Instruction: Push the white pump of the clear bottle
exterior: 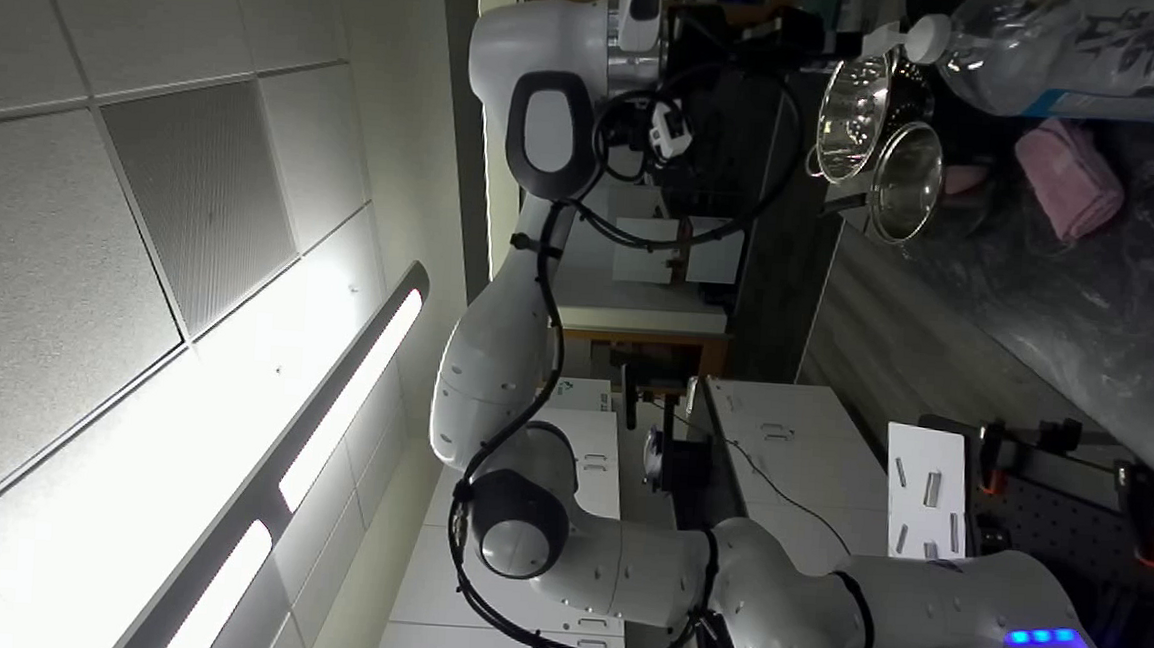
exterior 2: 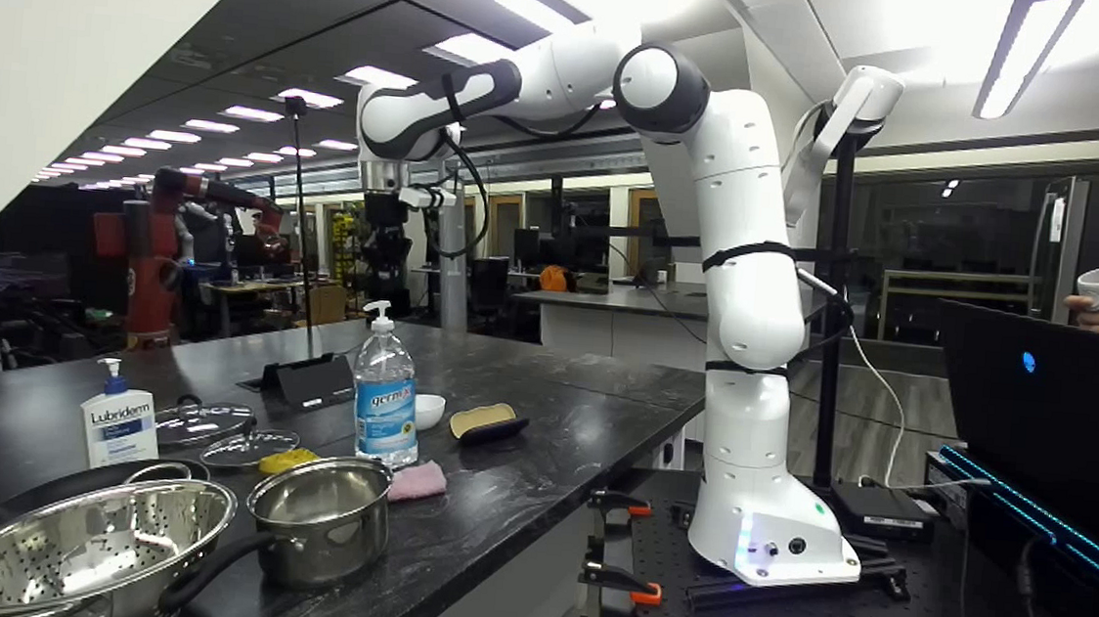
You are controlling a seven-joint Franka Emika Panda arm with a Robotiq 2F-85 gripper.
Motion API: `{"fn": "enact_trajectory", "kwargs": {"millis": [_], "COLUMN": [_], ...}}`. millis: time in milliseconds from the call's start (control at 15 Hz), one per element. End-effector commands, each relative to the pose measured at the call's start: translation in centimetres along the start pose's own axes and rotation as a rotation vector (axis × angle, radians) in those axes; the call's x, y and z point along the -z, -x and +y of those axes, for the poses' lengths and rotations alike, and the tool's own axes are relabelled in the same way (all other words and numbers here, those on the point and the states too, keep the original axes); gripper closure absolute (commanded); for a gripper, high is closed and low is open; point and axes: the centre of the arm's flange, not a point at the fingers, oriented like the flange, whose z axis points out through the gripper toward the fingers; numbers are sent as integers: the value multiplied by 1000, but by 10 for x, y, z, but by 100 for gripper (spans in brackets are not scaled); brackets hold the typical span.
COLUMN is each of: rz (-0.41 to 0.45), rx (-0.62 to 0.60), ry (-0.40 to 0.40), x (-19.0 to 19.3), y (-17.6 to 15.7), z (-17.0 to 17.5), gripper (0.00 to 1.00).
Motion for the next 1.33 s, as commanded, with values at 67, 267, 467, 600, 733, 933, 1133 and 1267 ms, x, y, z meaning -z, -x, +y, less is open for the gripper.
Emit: {"fn": "enact_trajectory", "kwargs": {"millis": [67, 267, 467, 600, 733, 933, 1133, 1267], "rz": [-16, -17, -15, -14, -15, -17, -21, -25], "rx": [26, 29, 36, 47, 52, 56, 57, 58], "ry": [-5, -6, -10, -13, -14, -15, -18, -19], "x": [4, 3, 1, 1, 0, -1, -5, -8], "y": [-9, -12, -14, -15, -16, -17, -19, -19], "z": [3, 2, -1, -2, -4, -7, -9, -9], "gripper": [100, 100, 100, 100, 100, 100, 100, 100]}}
